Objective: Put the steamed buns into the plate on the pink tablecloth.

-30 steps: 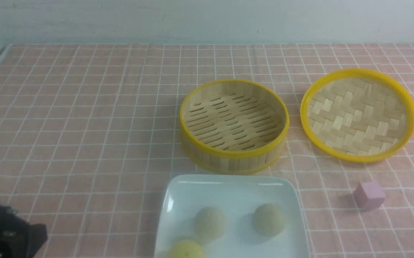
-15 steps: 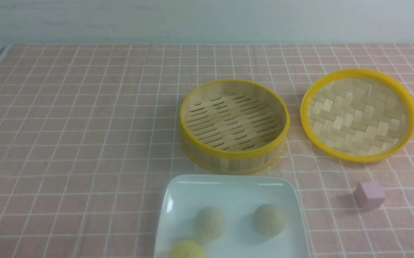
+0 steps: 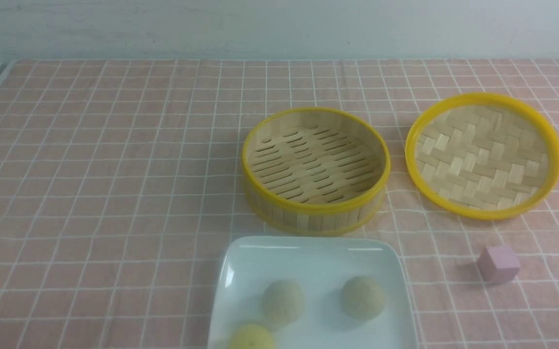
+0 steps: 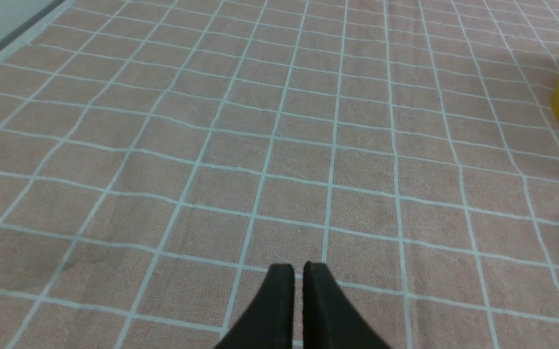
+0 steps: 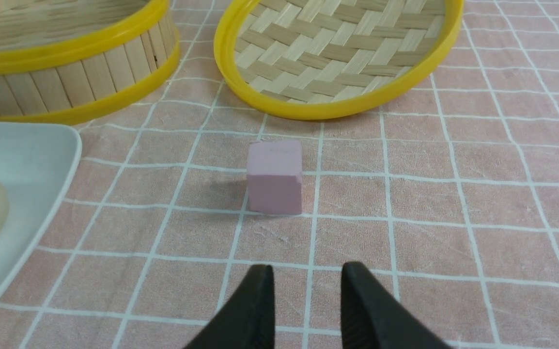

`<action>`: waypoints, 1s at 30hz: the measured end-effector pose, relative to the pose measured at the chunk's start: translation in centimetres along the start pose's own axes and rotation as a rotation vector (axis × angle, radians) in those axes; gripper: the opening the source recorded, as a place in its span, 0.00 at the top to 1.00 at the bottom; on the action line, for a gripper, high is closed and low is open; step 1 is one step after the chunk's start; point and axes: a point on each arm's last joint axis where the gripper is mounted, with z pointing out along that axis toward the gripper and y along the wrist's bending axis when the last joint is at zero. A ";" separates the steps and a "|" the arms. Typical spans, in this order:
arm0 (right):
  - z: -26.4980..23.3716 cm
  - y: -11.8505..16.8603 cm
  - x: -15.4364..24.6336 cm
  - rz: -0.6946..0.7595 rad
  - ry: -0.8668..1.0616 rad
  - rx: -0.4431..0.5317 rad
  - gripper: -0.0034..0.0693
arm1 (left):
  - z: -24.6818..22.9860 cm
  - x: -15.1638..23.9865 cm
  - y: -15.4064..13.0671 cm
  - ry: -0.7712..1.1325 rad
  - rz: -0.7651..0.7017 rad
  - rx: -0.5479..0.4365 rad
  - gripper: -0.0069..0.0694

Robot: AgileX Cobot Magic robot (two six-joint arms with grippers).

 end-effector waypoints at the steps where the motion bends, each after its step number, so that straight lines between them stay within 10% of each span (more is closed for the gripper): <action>1: 0.0 0.0 0.0 0.000 0.000 0.000 0.69 | 0.0 0.0 0.0 0.000 0.000 0.000 0.83; 30: 0.0 0.0 0.0 -0.003 0.000 0.001 0.67 | 0.0 0.0 0.0 0.000 0.002 -0.001 0.82</action>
